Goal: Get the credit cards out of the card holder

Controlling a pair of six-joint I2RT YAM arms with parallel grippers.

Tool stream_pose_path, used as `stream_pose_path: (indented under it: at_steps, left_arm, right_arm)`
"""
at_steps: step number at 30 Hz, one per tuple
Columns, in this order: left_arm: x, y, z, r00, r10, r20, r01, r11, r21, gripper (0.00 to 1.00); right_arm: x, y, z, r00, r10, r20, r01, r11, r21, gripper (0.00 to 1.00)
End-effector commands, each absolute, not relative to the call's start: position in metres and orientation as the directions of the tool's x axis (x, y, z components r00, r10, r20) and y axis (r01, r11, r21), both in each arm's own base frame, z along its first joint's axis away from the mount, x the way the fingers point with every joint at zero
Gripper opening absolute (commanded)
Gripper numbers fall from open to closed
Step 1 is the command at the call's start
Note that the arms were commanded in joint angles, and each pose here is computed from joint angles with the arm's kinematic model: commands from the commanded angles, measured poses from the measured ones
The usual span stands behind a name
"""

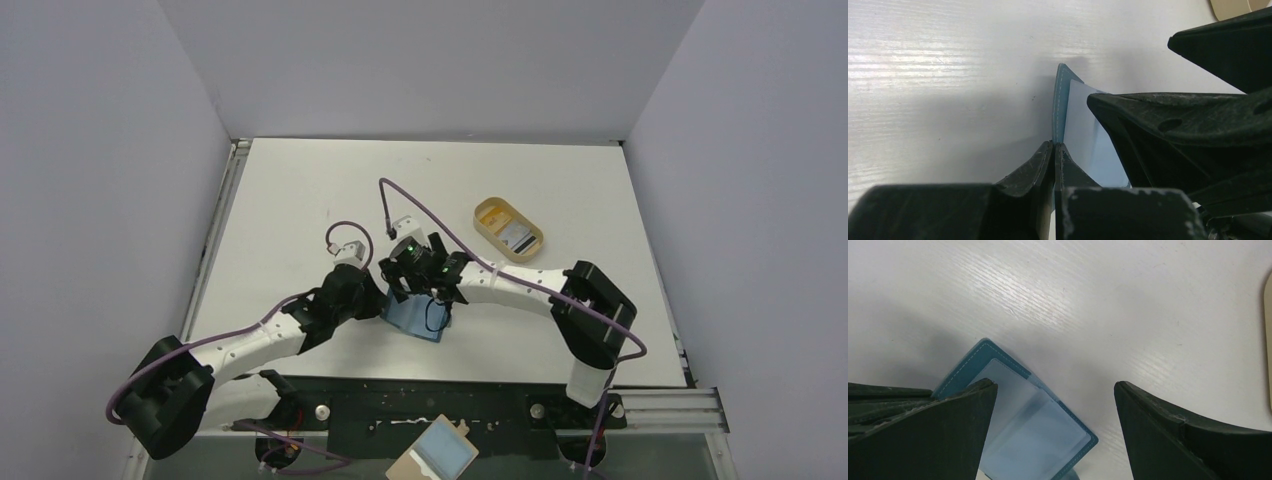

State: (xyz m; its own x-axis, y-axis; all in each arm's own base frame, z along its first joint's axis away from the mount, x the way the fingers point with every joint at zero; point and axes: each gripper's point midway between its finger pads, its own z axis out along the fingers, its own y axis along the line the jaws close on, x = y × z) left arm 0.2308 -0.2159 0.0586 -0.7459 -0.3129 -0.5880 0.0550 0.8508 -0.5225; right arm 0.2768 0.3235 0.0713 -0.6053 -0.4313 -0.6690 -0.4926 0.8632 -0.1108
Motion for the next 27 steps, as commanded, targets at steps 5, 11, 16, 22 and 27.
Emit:
stream_pose_path:
  at_steps: [5,11,16,22,27]
  left_arm:
    - [0.242,-0.225,0.088,-0.703,-0.331,-0.630,0.100,0.830,-0.548,0.00]
    - [0.243,-0.226,0.091,-0.698,-0.330,-0.636,0.106,0.830,-0.547,0.00]
    - [0.247,-0.226,0.097,-0.688,-0.326,-0.649,0.114,0.834,-0.540,0.00]
    - [0.249,-0.227,0.098,-0.684,-0.327,-0.652,0.115,0.834,-0.539,0.00]
    - [0.250,-0.227,0.098,-0.681,-0.323,-0.657,0.118,0.837,-0.534,0.00]
  right_arm:
    - [0.294,0.354,0.087,-0.564,-0.373,-0.737,-0.509,0.860,-0.046,0.92]
    - [0.297,0.363,0.091,-0.556,-0.364,-0.748,-0.518,0.855,-0.031,0.92]
    - [0.293,0.367,0.084,-0.565,-0.375,-0.735,-0.531,0.847,-0.024,0.91]
    - [0.280,0.367,0.070,-0.588,-0.377,-0.715,-0.531,0.847,-0.009,0.91]
    - [0.268,0.364,0.057,-0.606,-0.386,-0.696,-0.531,0.847,-0.007,0.91]
